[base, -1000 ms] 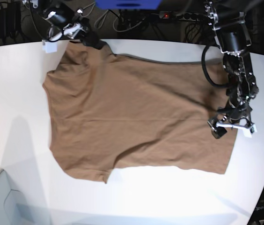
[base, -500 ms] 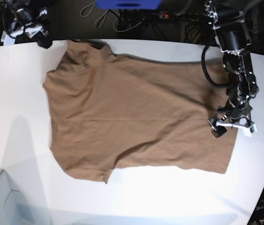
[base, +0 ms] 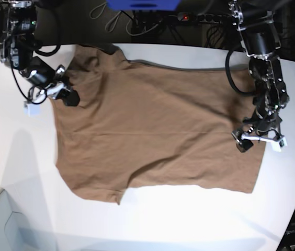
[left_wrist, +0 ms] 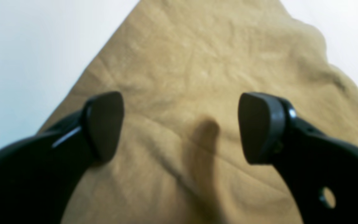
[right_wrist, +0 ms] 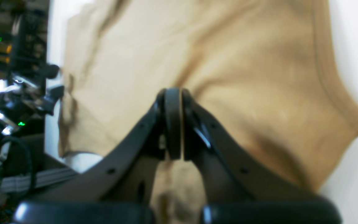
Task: Layout the t-shirt on the table in an organized manner, then fold the t-shirt properly
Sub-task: 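Grasp the shirt's shoulder with the right gripper and pull it outward, then grasp the shirt's collar-side corners with both grippers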
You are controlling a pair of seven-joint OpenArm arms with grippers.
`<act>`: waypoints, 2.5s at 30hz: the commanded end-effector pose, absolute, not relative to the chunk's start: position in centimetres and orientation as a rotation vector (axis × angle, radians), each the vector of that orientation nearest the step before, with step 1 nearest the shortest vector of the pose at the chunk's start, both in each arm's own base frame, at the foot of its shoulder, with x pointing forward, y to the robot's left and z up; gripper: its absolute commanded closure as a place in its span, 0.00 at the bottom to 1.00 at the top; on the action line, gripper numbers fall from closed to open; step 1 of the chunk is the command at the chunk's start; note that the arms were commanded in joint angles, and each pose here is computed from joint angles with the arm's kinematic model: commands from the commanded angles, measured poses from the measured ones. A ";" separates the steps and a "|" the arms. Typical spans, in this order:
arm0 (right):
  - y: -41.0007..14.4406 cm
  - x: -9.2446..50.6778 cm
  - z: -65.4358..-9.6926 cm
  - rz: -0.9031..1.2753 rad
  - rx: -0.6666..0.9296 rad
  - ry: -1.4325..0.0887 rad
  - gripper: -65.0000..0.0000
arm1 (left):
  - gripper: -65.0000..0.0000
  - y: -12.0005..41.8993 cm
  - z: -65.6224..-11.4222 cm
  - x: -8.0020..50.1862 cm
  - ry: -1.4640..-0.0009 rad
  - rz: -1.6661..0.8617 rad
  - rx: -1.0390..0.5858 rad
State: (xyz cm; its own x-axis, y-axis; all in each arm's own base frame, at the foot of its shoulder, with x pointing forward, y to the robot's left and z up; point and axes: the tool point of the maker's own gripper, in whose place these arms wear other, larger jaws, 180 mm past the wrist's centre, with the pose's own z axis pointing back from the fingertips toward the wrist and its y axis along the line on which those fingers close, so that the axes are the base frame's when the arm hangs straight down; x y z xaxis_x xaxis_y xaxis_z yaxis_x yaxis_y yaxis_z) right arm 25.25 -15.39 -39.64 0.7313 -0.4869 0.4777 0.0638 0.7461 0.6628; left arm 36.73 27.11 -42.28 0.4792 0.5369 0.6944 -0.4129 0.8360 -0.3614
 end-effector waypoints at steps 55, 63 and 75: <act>-19.3 26.0 -33.8 -0.347 0.447 -0.881 1.00 | 0.12 27.1 -39.8 23.9 -0.782 0.656 -0.238; -19.3 25.2 -34.3 -0.350 0.443 -0.860 1.00 | 0.17 25.0 -41.4 23.6 -0.726 0.613 -0.267; -19.7 22.9 -36.3 -0.366 0.416 -0.787 1.00 | 0.79 24.1 -43.7 23.7 -0.658 0.628 -0.293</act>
